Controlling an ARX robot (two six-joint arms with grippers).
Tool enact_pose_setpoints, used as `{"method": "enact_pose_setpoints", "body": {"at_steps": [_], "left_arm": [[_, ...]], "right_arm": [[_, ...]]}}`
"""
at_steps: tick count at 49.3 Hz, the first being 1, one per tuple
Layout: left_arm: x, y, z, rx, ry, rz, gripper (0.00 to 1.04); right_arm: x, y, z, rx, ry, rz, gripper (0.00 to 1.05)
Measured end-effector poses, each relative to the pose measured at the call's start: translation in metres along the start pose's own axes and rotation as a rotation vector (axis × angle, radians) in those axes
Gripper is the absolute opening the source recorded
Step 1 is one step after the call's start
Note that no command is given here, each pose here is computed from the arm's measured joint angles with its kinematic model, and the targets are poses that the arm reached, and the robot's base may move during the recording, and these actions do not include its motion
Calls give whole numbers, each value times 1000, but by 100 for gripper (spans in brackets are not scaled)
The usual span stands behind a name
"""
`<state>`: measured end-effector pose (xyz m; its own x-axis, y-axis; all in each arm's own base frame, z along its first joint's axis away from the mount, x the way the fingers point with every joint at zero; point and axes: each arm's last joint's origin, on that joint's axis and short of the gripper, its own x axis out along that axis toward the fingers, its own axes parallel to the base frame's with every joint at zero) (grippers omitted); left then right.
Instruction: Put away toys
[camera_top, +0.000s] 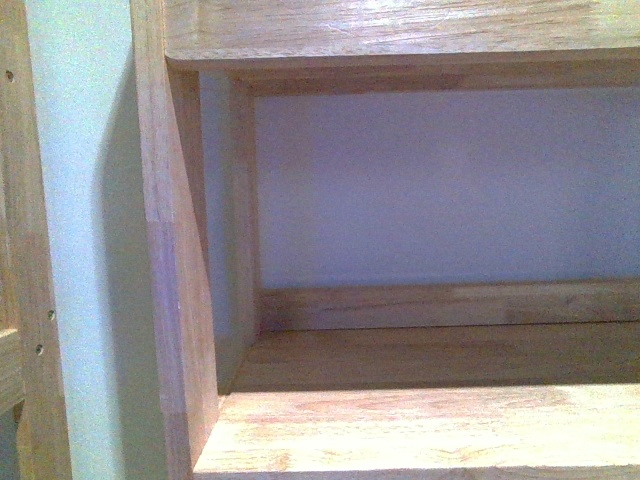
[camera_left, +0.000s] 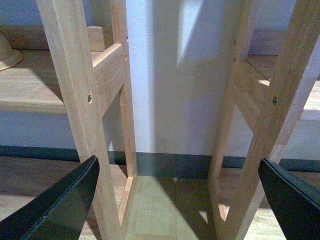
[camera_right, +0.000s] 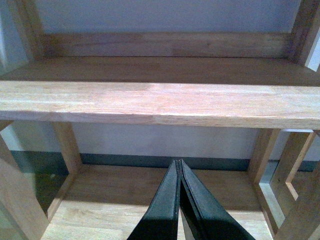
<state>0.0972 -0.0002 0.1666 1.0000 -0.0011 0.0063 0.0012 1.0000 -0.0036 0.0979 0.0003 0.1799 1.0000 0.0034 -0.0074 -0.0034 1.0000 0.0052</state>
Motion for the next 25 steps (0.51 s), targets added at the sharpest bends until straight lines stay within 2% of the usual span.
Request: {"method": "enact_pose_setpoints", "body": {"at_steps": [25], "left_arm": [[0,0,0,0,0,0,98]], "right_arm": [[0,0,-13,0,-9,-1,4]]}}
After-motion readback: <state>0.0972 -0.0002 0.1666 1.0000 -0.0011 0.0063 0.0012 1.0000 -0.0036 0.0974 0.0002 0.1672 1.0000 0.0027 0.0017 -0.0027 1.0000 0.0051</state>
